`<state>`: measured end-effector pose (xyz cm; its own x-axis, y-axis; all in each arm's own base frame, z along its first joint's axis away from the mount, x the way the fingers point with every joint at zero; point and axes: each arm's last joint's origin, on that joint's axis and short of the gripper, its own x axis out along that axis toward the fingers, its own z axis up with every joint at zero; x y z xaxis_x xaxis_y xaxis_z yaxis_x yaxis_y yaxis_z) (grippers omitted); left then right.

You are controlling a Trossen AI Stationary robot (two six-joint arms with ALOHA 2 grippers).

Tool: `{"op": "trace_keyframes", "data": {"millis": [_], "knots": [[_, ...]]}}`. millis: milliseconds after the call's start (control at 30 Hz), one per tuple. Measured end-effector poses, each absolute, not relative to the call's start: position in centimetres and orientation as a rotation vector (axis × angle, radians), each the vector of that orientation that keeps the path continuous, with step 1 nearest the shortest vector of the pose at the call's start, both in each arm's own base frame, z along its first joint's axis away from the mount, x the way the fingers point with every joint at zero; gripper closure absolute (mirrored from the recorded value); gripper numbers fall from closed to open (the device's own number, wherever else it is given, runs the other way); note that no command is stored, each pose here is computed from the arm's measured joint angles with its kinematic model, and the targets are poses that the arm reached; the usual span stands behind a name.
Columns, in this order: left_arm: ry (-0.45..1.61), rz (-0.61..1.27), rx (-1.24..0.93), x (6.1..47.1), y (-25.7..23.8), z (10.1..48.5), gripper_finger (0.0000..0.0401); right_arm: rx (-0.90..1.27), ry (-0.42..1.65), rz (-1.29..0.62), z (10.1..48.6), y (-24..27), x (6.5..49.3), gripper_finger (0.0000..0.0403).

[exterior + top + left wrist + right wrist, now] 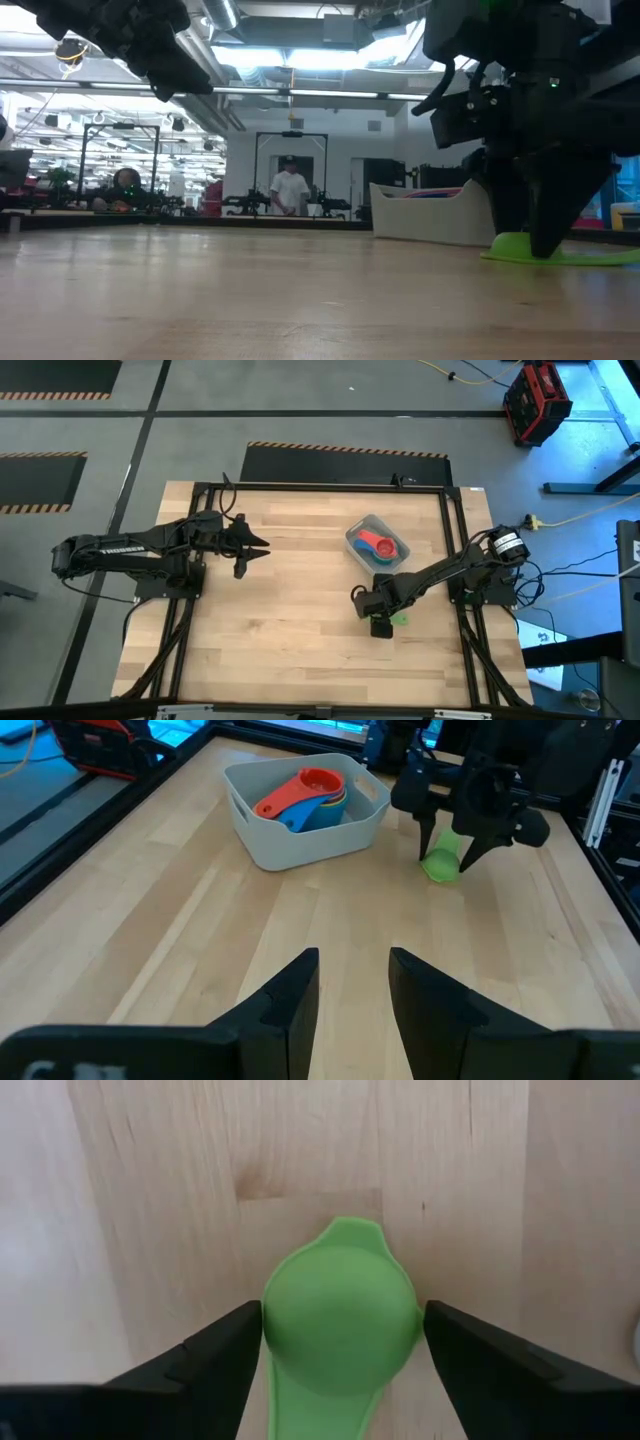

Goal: Nest measuring cups in basket
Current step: Stack the green measuring cup on top of the red measuring cup in the bin

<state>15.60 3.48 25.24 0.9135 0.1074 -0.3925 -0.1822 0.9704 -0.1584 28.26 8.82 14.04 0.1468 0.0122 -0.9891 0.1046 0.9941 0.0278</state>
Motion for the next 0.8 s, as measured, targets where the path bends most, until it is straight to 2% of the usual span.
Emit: {"op": "trace_keyframes", "data": {"millis": [267,367,533,800], "knots": [[0.392,0.15,-0.194,15.61,3.48,25.24,0.0284,0.104,1.424,-0.065,14.05,8.81,28.26,0.0183],[0.392,0.15,-0.194,15.61,3.48,25.24,0.0284,0.106,1.424,-0.066,14.05,8.82,28.26,0.0184],[0.392,0.15,-0.194,15.61,3.48,25.24,0.0284,0.127,1.421,-0.084,14.05,8.82,28.29,0.0163],[0.392,0.15,-0.194,15.61,3.48,25.24,0.0284,0.135,1.411,-0.086,14.06,8.85,28.38,0.0169]]}}
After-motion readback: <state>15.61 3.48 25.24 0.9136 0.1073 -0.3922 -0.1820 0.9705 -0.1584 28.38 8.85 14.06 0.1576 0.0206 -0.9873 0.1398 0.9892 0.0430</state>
